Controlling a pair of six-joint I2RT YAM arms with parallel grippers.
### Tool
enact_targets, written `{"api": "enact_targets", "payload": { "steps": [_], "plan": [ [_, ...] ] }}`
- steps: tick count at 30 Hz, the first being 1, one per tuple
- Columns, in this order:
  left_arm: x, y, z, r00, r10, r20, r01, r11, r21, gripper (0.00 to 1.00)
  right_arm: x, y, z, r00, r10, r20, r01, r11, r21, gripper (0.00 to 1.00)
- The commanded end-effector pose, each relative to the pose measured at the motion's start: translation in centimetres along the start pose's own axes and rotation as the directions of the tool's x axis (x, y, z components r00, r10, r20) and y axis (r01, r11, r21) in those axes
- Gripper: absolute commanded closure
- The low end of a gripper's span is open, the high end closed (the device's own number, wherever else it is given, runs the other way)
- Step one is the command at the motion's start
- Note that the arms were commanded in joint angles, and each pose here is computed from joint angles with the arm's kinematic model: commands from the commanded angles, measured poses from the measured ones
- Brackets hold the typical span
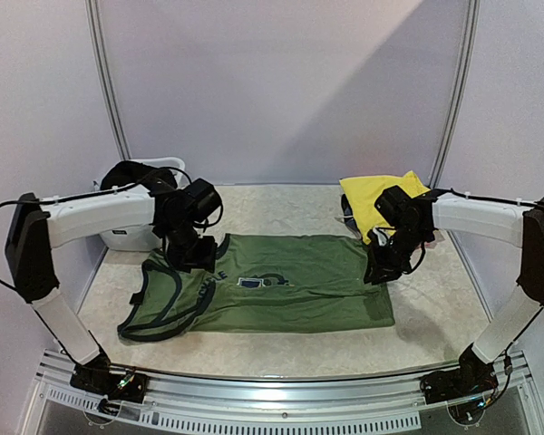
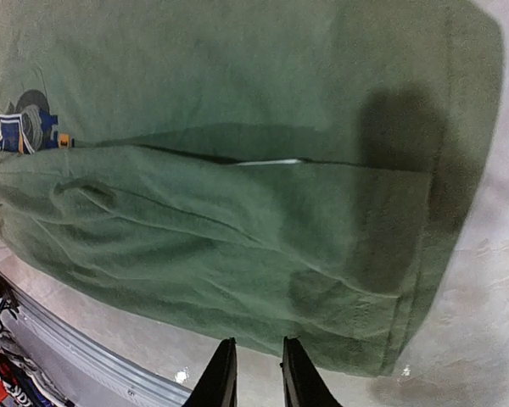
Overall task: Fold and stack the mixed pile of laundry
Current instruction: Fold the flattened tank top at the center of the board, then move the 1/3-folded tank top to the center of the board.
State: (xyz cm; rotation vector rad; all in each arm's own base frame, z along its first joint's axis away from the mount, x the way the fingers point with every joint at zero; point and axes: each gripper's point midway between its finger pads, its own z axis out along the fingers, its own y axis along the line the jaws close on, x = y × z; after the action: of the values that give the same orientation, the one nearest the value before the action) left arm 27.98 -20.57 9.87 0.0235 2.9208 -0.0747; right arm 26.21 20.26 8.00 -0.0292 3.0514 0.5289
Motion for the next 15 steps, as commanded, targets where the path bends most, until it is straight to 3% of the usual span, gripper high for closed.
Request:
{"api": "enact_targets", "payload": {
  "steps": [1, 5, 15],
  "plan": [
    [3.2, -0.2, -0.2, 0.991, 0.13, -0.043, -0.13, 0.991, 0.019, 0.42, 1.6, 1.4, 1.1, 0.999, -0.032, -0.005, 0.032, 0.999, -0.042, 0.83],
    [5.9, -2.1, 1.8, 0.975, 0.205, -0.087, -0.199, 0.977, 0.07, 0.48, 2.6, -0.5, 3.1, 0.998, 0.042, -0.039, -0.041, 0.999, 0.019, 0.86],
    [9.3, -3.9, 7.1, 0.962, 0.212, -0.173, -0.199, 0.976, 0.091, 0.52, 6.0, -4.9, 6.7, 0.983, 0.133, -0.124, -0.113, 0.982, 0.152, 0.91]
  ]
}}
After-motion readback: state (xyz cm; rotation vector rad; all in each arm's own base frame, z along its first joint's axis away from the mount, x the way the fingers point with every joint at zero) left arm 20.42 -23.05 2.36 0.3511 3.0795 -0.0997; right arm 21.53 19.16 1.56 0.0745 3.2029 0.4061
